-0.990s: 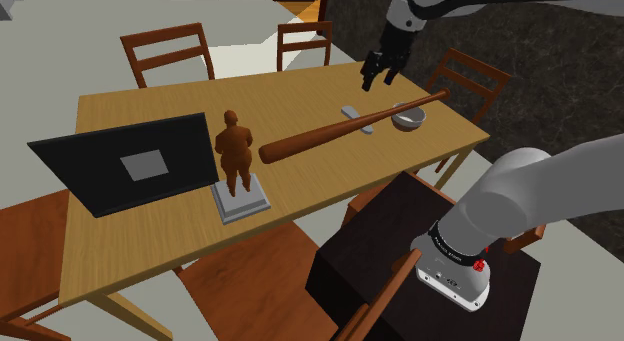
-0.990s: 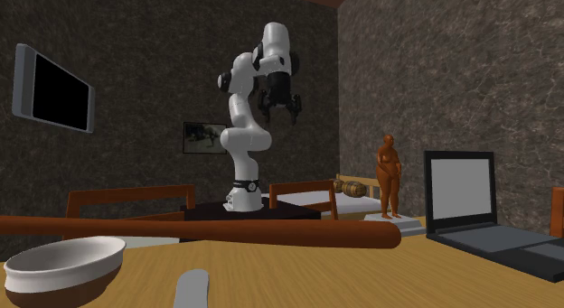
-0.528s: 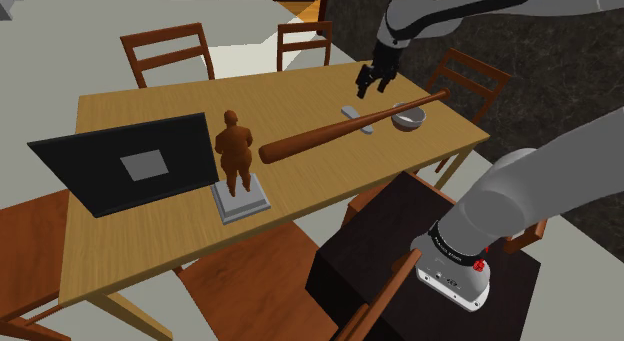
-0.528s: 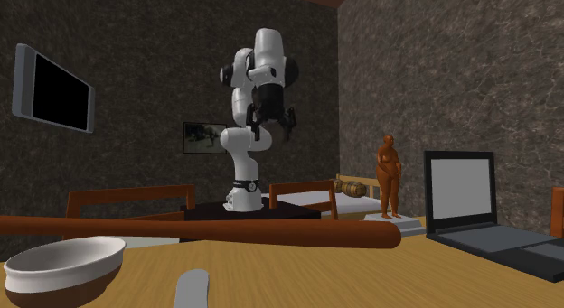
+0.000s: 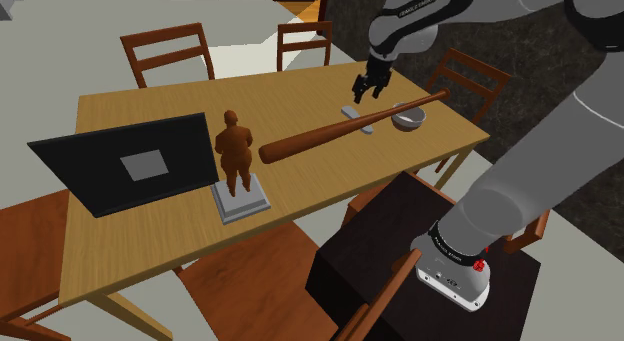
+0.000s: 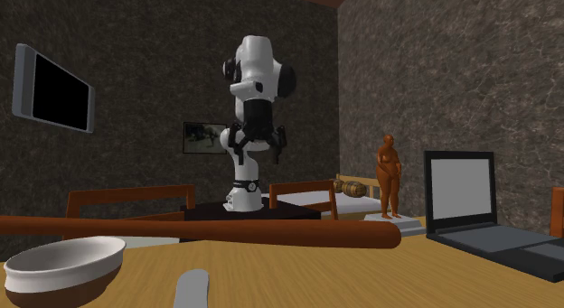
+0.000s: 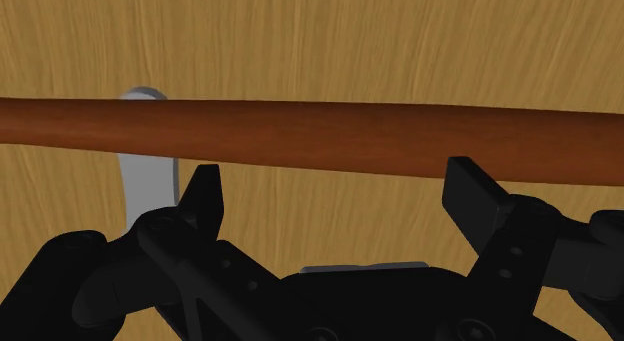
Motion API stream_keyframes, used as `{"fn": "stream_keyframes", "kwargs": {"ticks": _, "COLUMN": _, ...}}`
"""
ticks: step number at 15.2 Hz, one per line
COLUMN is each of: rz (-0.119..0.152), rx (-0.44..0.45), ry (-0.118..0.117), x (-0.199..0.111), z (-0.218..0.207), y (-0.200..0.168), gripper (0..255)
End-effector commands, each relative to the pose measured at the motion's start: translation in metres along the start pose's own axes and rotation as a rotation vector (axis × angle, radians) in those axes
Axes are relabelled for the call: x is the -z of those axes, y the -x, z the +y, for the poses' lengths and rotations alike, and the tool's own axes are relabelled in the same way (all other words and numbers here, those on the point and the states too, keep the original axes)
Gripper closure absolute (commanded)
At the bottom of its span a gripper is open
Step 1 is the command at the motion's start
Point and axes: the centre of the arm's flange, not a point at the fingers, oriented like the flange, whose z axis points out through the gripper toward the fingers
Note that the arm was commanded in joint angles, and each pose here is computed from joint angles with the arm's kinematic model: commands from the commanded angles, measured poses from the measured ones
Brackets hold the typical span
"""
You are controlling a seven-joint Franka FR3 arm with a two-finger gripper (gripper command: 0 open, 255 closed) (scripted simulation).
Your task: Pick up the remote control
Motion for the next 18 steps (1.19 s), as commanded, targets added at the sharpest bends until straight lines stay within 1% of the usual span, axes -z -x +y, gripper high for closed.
{"fn": "stream_keyframes", "kwargs": {"ticks": 1, "rz": -0.004, "rx": -0.002, "ry": 0.003, "x": -0.017, "z": 0.013, "y": -0.012, "gripper": 0}}
{"fn": "stream_keyframes", "kwargs": {"ticks": 18, "rz": -0.037, "rx": -0.028, "ry": 0.023, "x": -0.168, "z": 0.142, "y": -0.118, "gripper": 0}}
